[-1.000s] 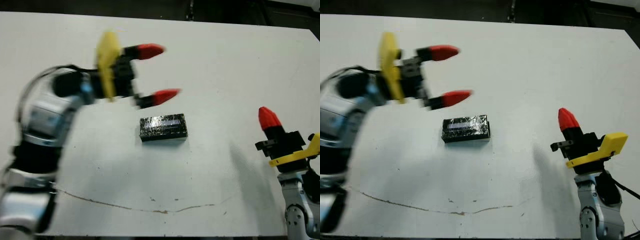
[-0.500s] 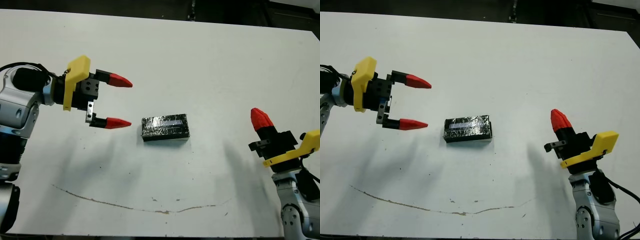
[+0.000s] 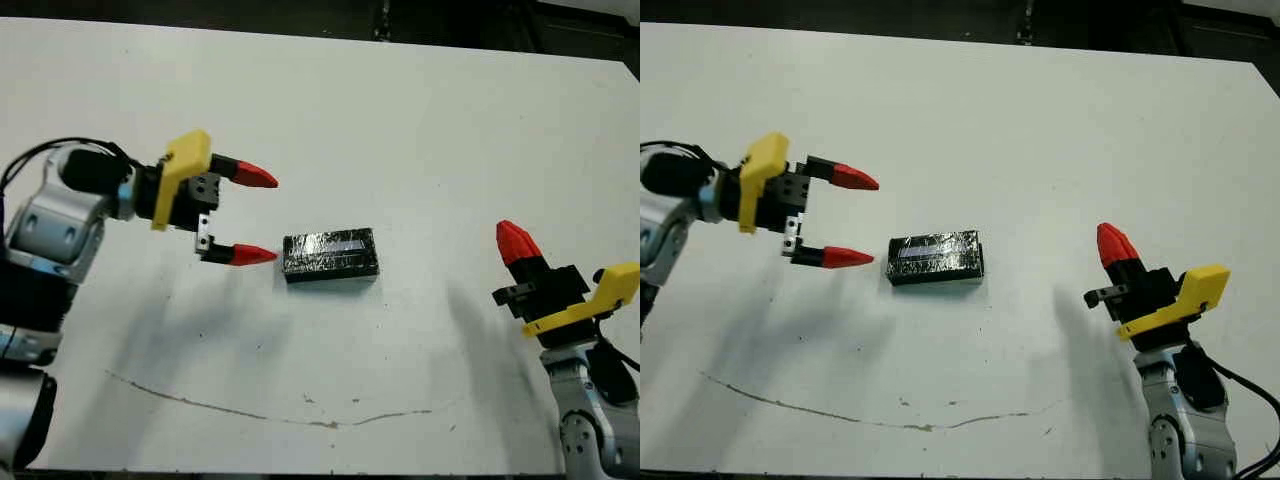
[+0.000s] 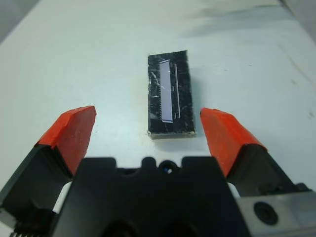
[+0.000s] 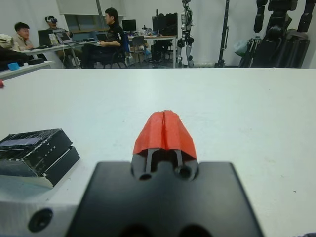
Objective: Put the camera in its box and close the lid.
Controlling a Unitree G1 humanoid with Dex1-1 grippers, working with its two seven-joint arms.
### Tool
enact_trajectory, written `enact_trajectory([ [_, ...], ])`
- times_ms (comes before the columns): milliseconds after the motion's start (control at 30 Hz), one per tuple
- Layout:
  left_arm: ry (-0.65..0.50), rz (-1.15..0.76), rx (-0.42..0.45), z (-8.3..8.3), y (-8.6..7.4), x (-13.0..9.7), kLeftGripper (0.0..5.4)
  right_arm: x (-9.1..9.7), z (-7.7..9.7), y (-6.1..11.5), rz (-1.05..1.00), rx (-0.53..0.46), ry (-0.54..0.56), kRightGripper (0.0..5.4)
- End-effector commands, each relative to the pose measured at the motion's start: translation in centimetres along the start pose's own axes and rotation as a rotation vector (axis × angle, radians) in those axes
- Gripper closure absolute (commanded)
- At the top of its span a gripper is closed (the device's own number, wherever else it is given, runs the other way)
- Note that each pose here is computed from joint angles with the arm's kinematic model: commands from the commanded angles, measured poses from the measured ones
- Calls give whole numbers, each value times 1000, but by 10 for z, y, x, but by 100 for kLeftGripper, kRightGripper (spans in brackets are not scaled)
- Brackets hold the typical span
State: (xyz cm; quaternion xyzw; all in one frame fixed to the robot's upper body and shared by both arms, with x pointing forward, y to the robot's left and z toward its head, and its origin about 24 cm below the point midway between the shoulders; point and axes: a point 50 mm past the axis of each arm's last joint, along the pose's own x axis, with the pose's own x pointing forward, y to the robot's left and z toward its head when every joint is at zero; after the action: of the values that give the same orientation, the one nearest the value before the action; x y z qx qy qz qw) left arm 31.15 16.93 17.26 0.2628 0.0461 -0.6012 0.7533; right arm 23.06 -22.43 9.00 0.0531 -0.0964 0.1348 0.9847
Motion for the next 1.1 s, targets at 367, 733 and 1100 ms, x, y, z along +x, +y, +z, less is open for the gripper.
enact_trajectory([
  [367, 80, 7, 24, -11, -11, 10, 3, -3, -2, -2, -4, 2, 18, 540],
  [733, 102, -20, 49, -12, -11, 13, 3, -3, -1, -2, 0, -11, 13, 540],
  [1100, 104, -25, 27, -15, -11, 18, 3, -4, -3, -2, 5, 12, 12, 540],
])
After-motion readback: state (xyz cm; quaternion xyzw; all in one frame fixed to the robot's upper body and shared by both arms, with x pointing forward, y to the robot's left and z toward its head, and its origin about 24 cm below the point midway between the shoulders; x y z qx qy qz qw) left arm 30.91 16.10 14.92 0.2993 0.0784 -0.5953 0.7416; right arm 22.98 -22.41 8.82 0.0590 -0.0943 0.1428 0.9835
